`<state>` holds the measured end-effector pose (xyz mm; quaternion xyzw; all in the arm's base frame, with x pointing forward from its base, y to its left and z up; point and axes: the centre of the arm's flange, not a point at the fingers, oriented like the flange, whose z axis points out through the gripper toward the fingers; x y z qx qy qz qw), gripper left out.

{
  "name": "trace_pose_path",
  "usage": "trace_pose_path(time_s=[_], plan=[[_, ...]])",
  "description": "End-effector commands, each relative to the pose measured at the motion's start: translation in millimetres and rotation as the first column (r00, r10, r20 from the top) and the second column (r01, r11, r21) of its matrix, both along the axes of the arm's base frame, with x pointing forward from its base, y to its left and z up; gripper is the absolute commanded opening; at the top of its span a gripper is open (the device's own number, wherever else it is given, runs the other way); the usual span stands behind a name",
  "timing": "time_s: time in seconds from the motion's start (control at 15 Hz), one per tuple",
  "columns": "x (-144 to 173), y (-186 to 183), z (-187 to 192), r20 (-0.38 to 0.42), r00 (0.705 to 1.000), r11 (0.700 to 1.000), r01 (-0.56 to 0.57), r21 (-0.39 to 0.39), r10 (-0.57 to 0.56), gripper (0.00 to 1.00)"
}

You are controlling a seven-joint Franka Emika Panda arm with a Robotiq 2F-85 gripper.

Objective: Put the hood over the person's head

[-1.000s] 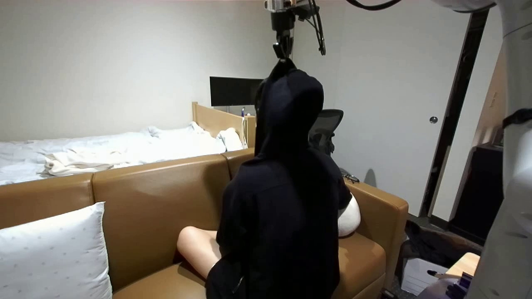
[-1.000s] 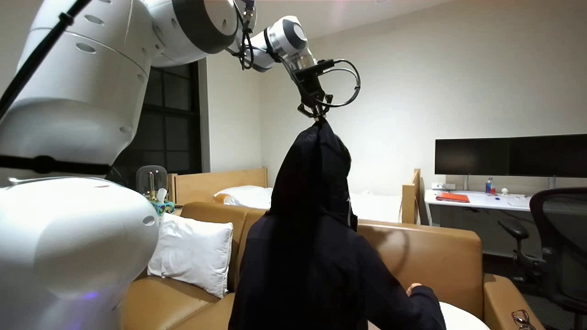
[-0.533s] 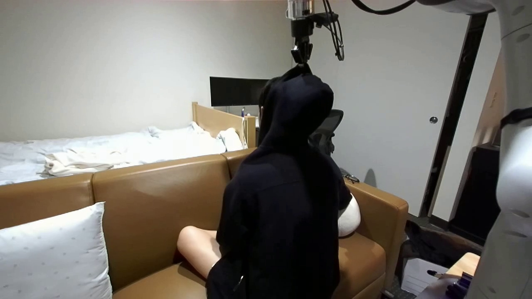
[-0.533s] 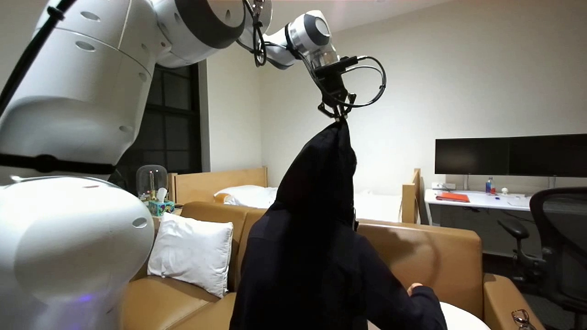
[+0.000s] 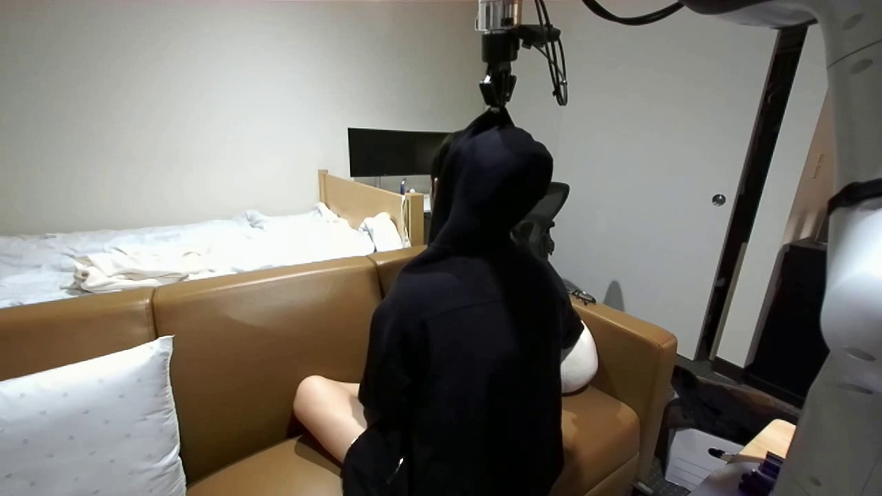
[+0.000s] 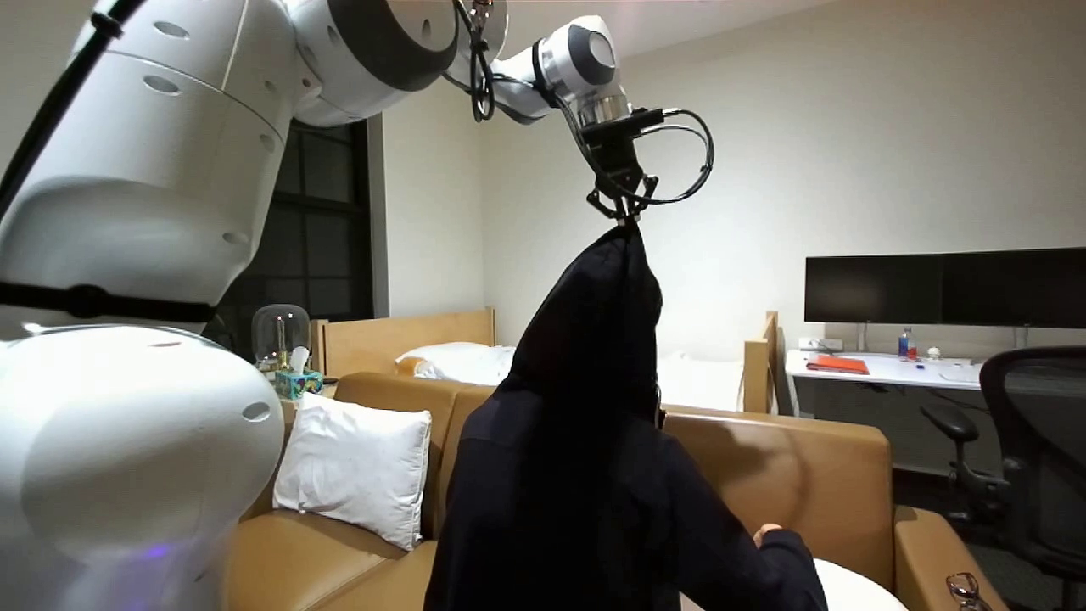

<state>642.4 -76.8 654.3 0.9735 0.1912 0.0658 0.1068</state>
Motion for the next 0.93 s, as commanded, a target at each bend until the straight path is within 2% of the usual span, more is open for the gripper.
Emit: trace_pose_path(time_s=[0.0,0.53,0.6,0.87], plan=[[5.5,8.3,-0.2,0.029,0.999,0.998,-0.034,0.047,0.032,0.01],[3.2,24.5,-8.9,0.017,0.996,0.989,-0.085,0.122,0.084,0.01],[6.5,26.5,-7.0,0.008,0.999,0.994,-0.049,0.098,0.049,0.04],[6.7,28.0,-7.7,0.007,0.999,0.993,-0.053,0.101,0.052,0.04]])
